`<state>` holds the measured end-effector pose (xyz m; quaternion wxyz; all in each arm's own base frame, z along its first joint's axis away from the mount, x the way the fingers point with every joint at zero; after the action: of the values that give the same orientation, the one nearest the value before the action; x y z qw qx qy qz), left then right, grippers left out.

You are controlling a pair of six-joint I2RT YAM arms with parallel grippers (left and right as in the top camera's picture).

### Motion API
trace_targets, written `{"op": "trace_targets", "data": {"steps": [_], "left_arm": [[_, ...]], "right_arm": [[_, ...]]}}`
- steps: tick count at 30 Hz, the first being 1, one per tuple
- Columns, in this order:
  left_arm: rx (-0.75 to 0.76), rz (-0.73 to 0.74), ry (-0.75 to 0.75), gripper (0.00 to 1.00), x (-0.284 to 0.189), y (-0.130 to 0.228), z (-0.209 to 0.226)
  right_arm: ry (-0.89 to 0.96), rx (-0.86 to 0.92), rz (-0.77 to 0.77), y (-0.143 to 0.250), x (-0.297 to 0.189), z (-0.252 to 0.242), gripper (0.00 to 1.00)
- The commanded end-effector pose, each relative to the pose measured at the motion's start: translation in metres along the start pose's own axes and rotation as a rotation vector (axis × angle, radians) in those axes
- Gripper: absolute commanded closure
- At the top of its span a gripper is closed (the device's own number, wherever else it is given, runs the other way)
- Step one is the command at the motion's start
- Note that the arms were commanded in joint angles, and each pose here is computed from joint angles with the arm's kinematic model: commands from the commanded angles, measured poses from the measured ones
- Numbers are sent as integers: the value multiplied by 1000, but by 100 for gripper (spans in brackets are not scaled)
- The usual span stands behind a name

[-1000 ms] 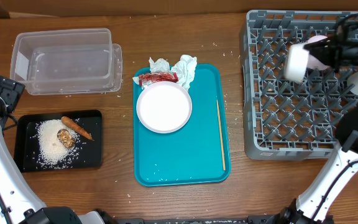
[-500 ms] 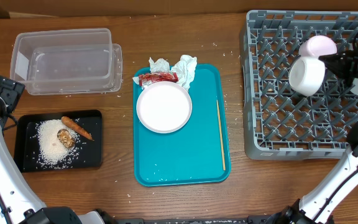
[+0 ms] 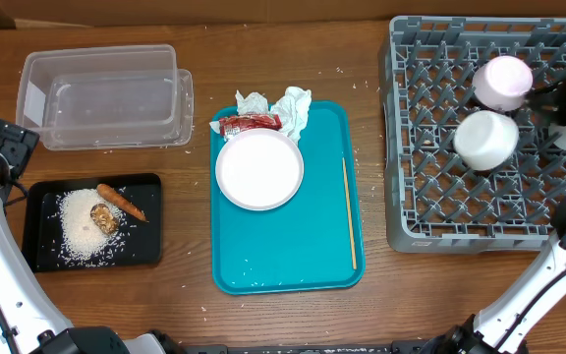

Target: Sort waste into correct bins and load items into the dishwasher

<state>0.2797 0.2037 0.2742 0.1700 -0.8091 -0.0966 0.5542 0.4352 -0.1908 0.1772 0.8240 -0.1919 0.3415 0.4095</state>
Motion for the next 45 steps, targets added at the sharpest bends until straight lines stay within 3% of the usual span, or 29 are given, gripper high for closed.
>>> {"op": "trace_targets", "data": {"steps": [1,5,9,14,18,22,29,45], "left_arm": [[-11,6,-3,0,2,1,-1],[-11,6,-3,0,2,1,-1],[-11,6,-3,0,2,1,-1],[-11,7,-4,0,2,1,0],[-11,7,-4,0,2,1,0],[-11,6,-3,0,2,1,-1],[-11,6,-4,0,2,1,0],[-11,6,-4,0,2,1,0]], "right_arm": [[288,60,-169,-12,-50,-3,82],[397,40,-242,-8,-82,12,82],[394,-53,-262,-3,-82,44,81],[396,-213,-158,15,-35,85,83],[510,-289,-69,33,6,98,96],[539,-341,16,53,38,108,96],[667,-321,74,64,55,91,96],[765,-218,135,62,46,40,96]]}}
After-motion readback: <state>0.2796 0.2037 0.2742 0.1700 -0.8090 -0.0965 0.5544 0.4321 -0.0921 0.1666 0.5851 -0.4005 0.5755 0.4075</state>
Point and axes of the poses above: each gripper's point midway between its finger pads, its own x axis out along the fingers, its own z axis along the line the jaws close on, y = z × x, the point moved 3 cm from there along -x, back along the fingers, and after that the axes turned 11 degrees about -x, right-handed, at the moved point
